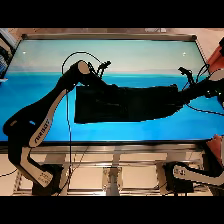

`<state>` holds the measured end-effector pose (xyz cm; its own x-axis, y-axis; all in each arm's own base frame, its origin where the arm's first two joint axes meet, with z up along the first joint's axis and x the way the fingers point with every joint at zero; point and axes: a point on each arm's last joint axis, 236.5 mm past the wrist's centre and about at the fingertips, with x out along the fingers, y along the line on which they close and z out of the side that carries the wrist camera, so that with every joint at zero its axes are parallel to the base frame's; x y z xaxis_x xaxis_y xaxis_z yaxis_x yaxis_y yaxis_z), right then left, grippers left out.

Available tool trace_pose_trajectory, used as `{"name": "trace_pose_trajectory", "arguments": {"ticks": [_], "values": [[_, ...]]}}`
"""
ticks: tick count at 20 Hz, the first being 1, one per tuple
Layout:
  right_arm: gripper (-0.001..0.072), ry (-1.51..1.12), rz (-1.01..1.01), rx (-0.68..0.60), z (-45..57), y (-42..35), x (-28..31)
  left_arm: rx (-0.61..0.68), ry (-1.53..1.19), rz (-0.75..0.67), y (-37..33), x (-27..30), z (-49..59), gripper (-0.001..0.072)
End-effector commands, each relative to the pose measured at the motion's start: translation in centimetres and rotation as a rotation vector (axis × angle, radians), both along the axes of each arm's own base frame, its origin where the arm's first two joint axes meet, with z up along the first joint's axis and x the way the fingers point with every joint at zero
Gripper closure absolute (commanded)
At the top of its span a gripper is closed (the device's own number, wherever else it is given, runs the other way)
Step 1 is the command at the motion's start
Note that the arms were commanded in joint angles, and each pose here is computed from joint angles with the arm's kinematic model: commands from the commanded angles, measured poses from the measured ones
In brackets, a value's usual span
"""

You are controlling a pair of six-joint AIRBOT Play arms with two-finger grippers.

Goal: Fold the clothes and pants, and hang the long-sleeved shirts on hangers.

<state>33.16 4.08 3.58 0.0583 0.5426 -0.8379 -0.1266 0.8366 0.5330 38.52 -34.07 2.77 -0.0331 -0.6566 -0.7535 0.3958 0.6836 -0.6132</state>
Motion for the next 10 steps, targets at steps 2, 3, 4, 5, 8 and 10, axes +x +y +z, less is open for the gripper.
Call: {"name": "trace_pose_trajectory", "arguments": {"ticks": [2, 3, 4, 5, 8, 10], "values": [[0.0306, 0.017, 0.011, 0.006, 0.1, 0.1, -0.5, -0.034, -0.007, -0.029, 0.1, 0.0, 0.5, 0.0397], [0.0306, 0.019, 0.013, 0.007, 0.1, 0.2, -0.6, -0.014, 0.005, -0.027, 1.2, 0.1, 0.2, 0.0398], [0.0306, 0.020, 0.013, 0.007, 0.1, 0.2, -0.6, 0.031, 0.022, -0.016, 2.9, 0.4, -0.4, 0.0424], [0.0306, 0.019, 0.013, 0.007, 0.1, 0.2, -0.6, 0.116, 0.048, 0.012, 5.6, 0.6, -1.4, 0.0434], [0.0306, 0.019, 0.013, 0.007, 0.1, 0.2, -0.6, 0.385, 0.098, 0.076, 14.5, 0.5, -3.5, 0.0432], [0.0306, 0.018, 0.012, 0.007, 0.1, 0.2, -0.5, 0.444, 0.107, 0.131, 18.4, 0.3, -3.8, 0.0426]]}}
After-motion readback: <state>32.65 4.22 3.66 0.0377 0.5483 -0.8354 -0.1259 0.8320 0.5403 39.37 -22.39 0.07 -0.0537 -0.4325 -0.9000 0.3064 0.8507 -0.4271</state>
